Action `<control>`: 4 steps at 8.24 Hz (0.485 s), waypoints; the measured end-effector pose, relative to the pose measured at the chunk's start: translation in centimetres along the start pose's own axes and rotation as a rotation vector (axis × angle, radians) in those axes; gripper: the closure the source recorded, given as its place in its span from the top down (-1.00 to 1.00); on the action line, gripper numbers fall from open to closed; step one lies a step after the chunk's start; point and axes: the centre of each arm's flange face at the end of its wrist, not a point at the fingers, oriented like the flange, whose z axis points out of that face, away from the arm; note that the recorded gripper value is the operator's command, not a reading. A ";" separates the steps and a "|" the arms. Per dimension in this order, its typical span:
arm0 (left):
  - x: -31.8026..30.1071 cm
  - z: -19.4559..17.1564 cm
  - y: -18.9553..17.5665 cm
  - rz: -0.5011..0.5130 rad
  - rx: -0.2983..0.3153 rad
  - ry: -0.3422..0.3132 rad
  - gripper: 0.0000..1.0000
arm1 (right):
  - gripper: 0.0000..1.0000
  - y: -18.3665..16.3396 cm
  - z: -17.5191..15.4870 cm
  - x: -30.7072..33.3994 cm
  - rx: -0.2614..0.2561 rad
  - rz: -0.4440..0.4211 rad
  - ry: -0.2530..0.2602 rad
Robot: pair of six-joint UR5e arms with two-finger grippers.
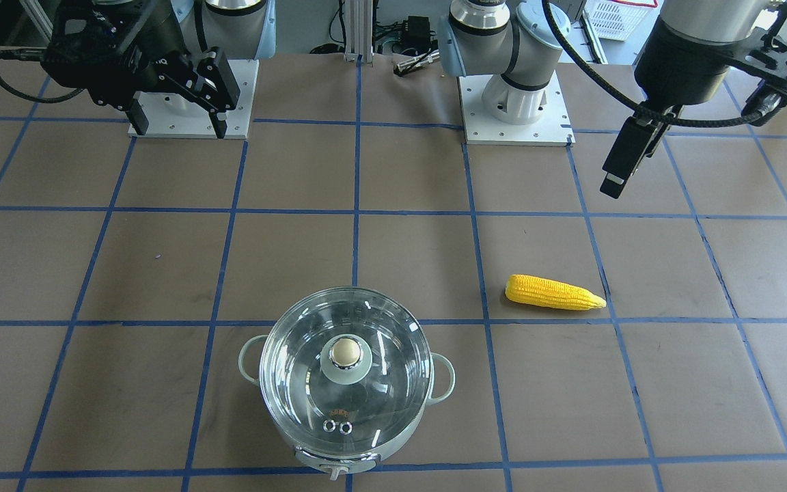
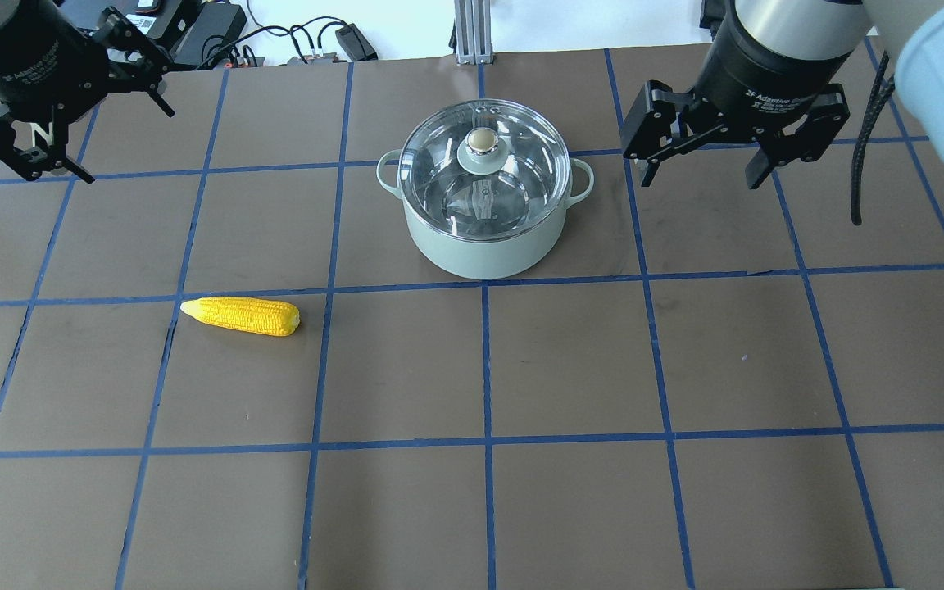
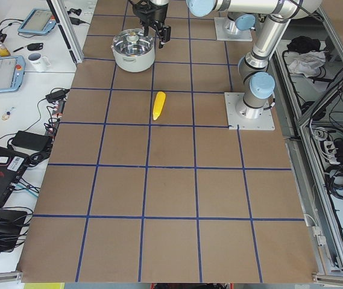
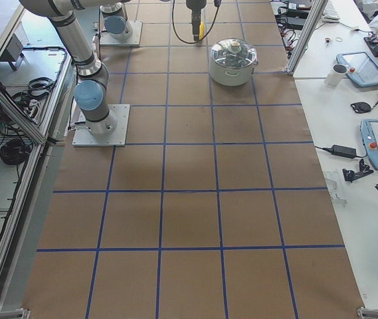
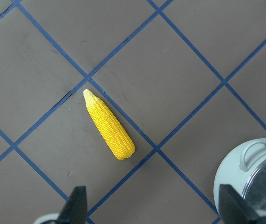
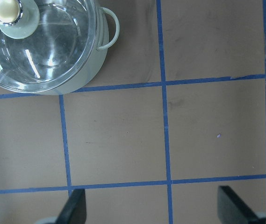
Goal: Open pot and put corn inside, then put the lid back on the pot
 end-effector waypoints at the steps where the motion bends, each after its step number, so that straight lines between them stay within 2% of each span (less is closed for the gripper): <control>1: 0.0 1.0 0.0 -0.043 -0.014 -0.014 1.00 | 1.00 0.0 0.0 0.0 0.001 0.000 0.001; 4: -0.6 4.6 0.3 -0.143 -0.060 -0.062 1.00 | 1.00 0.0 0.0 0.0 -0.001 0.000 -0.003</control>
